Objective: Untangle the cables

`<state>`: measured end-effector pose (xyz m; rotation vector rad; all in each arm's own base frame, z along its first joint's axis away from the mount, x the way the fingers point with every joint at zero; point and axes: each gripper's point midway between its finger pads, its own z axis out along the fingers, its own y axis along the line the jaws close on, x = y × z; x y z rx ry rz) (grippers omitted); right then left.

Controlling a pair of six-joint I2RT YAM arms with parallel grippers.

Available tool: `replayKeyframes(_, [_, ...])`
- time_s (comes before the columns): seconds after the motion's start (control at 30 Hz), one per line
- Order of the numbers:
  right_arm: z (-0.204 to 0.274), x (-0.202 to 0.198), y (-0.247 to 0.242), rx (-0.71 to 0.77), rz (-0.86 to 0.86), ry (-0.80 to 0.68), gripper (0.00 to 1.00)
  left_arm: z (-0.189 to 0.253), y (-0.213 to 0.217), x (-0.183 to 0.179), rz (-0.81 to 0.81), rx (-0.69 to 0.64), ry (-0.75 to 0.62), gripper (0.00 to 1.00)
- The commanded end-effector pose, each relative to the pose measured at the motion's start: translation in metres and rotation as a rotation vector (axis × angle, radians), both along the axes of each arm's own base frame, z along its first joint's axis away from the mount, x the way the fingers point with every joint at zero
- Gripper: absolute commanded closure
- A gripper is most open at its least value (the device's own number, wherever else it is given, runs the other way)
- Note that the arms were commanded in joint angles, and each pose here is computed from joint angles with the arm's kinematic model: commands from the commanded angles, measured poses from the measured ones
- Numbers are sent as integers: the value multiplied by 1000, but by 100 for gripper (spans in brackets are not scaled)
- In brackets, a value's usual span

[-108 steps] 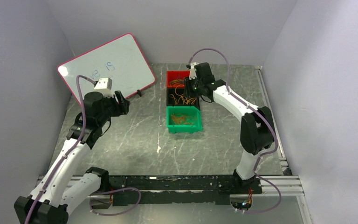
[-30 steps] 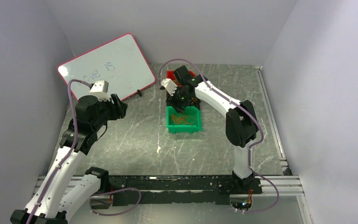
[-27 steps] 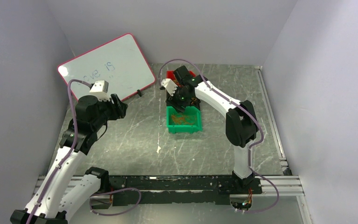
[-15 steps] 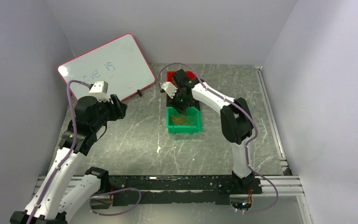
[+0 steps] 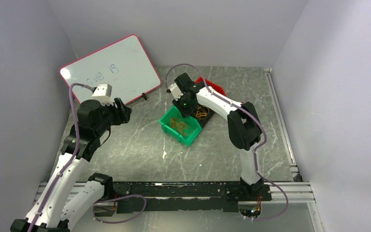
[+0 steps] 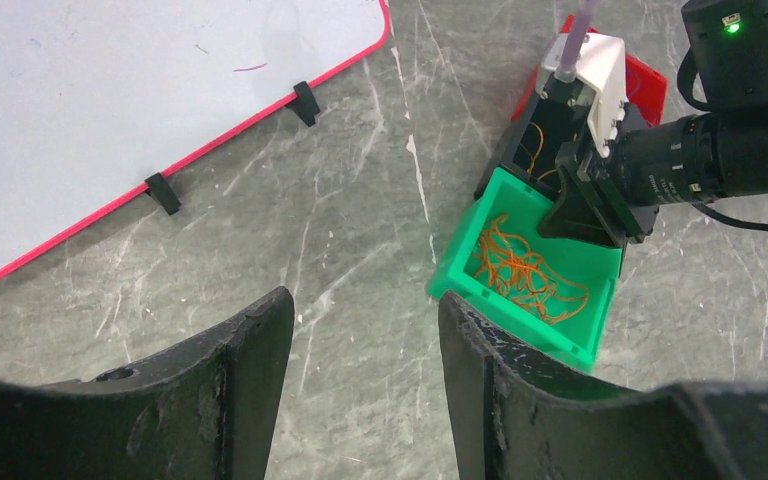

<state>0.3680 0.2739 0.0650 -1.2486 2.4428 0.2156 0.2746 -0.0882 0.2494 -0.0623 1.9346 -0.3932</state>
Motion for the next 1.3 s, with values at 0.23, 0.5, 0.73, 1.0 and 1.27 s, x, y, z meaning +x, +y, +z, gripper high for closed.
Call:
replayKeyframes(0.23, [13,4,40,236,-462,18,100,6,1,1,-5,-3,-15,41])
replayKeyframes(0.5, [1,5,43,329,-821,83,100,12,4,-3,5,3,-33,40])
replayKeyframes(0.73, [21,12,51,404,-861,79,93,20,3,-5,-3,-9,-61,40])
replayKeyframes(1.0, [52,7,42,395,-787,44,71,23,4,-7,-4,-6,-75,41])
replayKeyframes(1.27, [70,-6,37,417,-708,42,56,22,0,-6,-16,-25,-75,41])
